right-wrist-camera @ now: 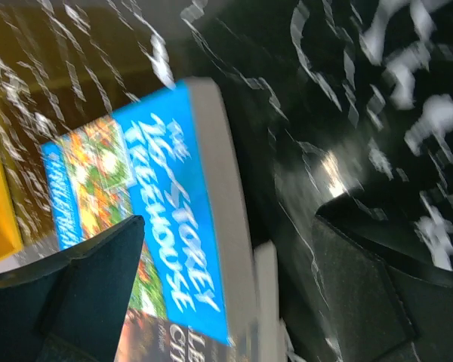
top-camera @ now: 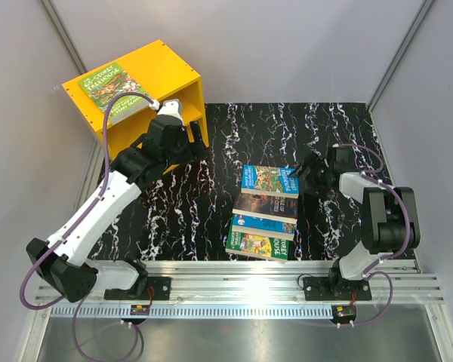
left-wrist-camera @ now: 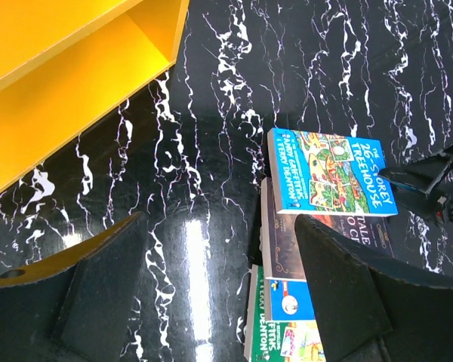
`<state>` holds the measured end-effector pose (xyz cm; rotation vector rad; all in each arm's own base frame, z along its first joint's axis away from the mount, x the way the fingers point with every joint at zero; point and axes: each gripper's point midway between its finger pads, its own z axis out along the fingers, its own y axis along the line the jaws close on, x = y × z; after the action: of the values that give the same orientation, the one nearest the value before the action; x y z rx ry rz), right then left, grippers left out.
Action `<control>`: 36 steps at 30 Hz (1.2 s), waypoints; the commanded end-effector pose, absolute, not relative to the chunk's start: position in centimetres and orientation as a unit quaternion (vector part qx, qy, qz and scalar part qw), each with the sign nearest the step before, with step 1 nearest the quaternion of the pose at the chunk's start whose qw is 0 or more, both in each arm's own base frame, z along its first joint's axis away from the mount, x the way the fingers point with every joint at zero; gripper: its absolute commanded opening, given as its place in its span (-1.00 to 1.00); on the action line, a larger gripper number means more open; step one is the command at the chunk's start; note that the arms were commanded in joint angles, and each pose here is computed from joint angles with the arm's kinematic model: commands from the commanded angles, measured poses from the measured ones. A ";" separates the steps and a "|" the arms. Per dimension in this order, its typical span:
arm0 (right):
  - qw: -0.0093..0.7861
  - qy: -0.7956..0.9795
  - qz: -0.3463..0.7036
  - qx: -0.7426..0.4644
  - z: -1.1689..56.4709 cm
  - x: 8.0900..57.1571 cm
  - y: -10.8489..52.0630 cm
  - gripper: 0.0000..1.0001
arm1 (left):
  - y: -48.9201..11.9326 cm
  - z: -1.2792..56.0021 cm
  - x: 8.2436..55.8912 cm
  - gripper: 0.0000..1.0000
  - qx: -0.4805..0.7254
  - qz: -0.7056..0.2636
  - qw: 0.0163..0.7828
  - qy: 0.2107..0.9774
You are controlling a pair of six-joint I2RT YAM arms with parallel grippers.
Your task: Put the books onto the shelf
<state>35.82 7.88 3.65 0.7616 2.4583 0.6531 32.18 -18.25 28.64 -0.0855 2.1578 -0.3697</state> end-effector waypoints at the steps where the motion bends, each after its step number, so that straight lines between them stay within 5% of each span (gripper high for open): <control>1: 0.307 0.873 0.293 0.239 6.0 40.4 9.1 1.00 | -19.0 29.5 33.2 0.63 -0.030 -0.166 0.484 0.859; 29: 0.231 0.879 0.330 0.253 1.6 35.9 10.8 0.89 | -19.5 24.6 33.7 0.62 -0.016 -0.147 0.452 0.880; 36: 0.220 0.870 0.362 0.253 1.0 34.9 11.8 0.65 | -19.5 24.0 33.6 0.62 -0.018 -0.148 0.448 0.882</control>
<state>38.10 11.24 3.95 0.6289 2.2921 0.9822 33.05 -19.03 22.82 -0.0375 2.2368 -0.3242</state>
